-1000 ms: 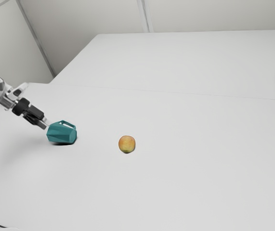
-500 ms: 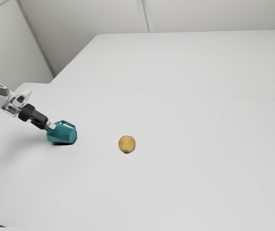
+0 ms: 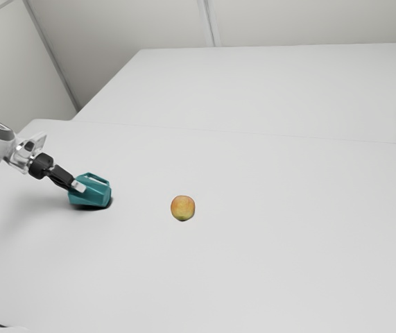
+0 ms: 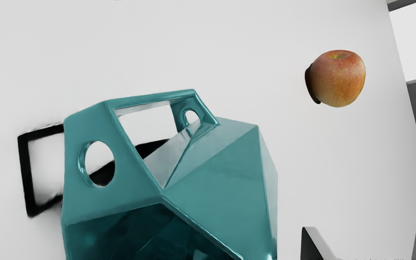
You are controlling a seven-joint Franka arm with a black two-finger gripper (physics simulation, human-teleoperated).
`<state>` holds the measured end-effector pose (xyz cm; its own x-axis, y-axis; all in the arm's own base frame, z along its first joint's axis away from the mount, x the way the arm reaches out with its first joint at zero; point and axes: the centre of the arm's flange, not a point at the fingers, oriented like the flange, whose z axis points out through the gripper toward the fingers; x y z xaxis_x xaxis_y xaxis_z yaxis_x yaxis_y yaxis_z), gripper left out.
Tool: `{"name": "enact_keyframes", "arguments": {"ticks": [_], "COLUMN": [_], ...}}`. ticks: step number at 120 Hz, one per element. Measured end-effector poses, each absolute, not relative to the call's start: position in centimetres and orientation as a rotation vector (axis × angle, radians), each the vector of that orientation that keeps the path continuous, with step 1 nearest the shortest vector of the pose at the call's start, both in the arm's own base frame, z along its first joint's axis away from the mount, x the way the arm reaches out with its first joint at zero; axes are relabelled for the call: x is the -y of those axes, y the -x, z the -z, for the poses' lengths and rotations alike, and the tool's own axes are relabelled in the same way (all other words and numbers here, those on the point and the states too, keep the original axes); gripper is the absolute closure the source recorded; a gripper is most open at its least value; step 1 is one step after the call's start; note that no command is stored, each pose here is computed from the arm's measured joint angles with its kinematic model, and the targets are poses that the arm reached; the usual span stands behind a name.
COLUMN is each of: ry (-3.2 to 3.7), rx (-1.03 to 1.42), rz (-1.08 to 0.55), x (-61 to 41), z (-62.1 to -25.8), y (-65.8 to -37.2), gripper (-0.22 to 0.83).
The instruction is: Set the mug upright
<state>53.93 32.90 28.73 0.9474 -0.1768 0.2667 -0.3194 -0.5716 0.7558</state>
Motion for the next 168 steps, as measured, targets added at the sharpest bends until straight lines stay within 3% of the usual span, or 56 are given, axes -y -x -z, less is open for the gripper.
{"name": "enact_keyframes", "arguments": {"ticks": [19,44,96,133,168], "ry": [-2.182,-2.177,-2.333,-2.670,-2.871], "rx": [0.372,0.400,0.558,0.781,0.893], "rz": [-0.207,-0.211,-0.205,-0.107,-0.036], "x": [-32.7,-32.0,-26.0,-15.2,-3.4], "z": [-29.3,-29.7,-35.5,-40.6,-41.0], "y": [-53.9,-54.3,-54.8,-52.8,-51.9], "gripper": [0.70,0.76,0.78,0.78,0.79]}}
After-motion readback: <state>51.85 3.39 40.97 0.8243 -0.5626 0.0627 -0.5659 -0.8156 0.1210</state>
